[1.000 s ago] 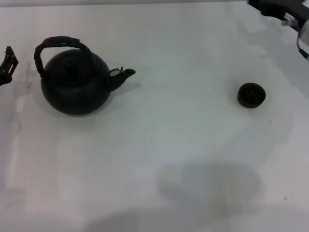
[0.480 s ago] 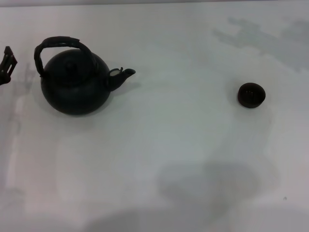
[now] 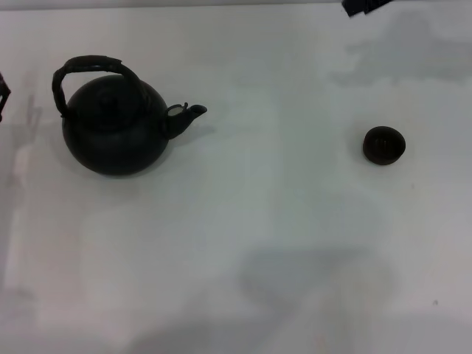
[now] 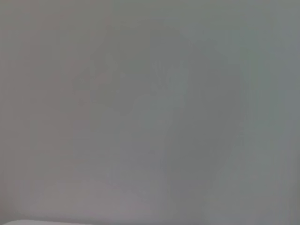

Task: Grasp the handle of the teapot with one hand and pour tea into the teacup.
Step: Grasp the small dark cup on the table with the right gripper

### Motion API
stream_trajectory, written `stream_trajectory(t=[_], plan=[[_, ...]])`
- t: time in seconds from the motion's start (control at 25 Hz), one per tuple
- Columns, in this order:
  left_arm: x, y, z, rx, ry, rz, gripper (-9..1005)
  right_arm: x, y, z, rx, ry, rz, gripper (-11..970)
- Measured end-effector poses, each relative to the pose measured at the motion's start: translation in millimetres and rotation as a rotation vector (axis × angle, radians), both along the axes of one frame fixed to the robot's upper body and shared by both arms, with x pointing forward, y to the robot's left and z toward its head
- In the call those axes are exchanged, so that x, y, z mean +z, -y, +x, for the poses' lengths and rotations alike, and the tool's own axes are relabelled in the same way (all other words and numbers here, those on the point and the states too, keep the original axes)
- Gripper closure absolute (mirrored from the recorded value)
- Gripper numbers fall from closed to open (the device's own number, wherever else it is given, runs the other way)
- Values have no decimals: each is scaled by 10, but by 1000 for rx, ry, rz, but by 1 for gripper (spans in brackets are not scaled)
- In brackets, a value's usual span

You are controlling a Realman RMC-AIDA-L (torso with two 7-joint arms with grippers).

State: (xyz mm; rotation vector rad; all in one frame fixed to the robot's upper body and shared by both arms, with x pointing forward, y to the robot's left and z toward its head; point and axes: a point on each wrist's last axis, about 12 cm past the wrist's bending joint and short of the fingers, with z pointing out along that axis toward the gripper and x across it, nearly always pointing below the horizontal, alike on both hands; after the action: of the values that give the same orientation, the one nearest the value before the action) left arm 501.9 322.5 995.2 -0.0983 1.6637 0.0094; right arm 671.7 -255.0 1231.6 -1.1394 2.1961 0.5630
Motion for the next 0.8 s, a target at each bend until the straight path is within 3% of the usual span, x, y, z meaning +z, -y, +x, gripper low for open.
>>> stream_trajectory(t=[0.2, 0.32, 0.52, 0.8], plan=[[-5, -46, -28, 36, 6, -53, 180, 185, -258, -74, 76, -29, -168, 129], [1, -82, -50, 45, 16, -67, 180, 188, -443, -136, 96, -46, -255, 129], [4, -148, -96, 55, 24, -48, 180, -14, -781, -305, 136, -20, -420, 129], [23, -181, -124, 53, 43, -32, 179, -300, -1070, -453, 145, -53, -570, 129]])
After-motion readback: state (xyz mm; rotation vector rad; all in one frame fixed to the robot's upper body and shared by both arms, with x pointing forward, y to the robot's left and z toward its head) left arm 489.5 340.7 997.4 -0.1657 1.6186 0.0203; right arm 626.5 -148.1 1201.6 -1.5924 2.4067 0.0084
